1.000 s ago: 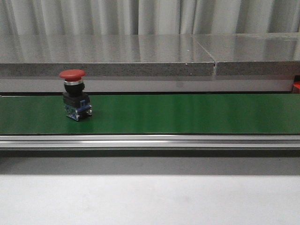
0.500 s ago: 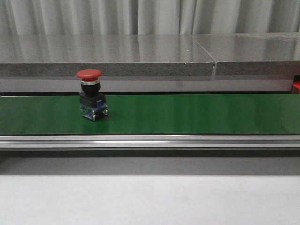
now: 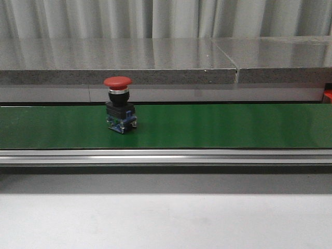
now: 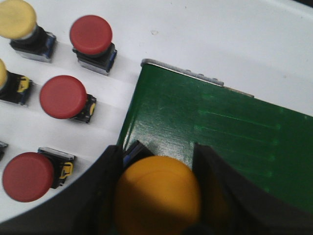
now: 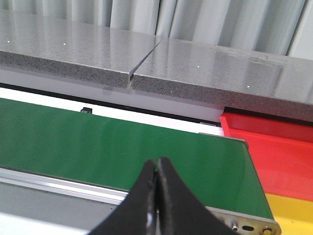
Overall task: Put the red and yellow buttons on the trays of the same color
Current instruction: 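Grasp the yellow button with the left gripper and set it on the belt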
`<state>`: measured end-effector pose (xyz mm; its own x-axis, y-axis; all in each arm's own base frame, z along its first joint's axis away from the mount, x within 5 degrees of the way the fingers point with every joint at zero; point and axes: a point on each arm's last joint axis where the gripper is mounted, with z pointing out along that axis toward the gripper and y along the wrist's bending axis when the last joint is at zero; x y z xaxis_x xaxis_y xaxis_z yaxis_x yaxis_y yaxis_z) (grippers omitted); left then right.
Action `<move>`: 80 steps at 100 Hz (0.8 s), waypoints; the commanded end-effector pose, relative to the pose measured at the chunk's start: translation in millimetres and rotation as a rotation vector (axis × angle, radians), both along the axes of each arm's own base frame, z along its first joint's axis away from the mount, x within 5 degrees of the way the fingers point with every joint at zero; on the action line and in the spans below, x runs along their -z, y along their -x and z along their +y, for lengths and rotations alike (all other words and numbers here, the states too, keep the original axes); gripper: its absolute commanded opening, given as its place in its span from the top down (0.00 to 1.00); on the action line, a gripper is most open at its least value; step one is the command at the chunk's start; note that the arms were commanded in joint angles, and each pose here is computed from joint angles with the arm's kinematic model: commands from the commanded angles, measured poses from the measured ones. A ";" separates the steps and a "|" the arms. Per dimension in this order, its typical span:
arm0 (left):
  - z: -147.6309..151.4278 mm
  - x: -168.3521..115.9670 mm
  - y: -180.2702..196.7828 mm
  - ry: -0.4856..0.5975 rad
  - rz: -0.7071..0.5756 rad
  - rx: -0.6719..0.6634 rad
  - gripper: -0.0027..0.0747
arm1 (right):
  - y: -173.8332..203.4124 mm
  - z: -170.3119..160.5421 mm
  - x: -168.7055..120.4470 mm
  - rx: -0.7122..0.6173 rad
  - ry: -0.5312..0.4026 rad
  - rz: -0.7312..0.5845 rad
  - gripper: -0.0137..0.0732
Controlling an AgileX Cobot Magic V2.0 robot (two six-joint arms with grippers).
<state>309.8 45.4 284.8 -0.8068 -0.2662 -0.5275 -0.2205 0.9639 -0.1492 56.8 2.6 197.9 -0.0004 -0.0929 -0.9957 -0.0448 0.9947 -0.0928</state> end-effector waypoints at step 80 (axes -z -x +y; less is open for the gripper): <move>-19.2 4.3 -29.7 0.028 -0.061 0.088 0.12 | 1.9 -0.2 -11.5 0.001 0.006 -0.104 0.92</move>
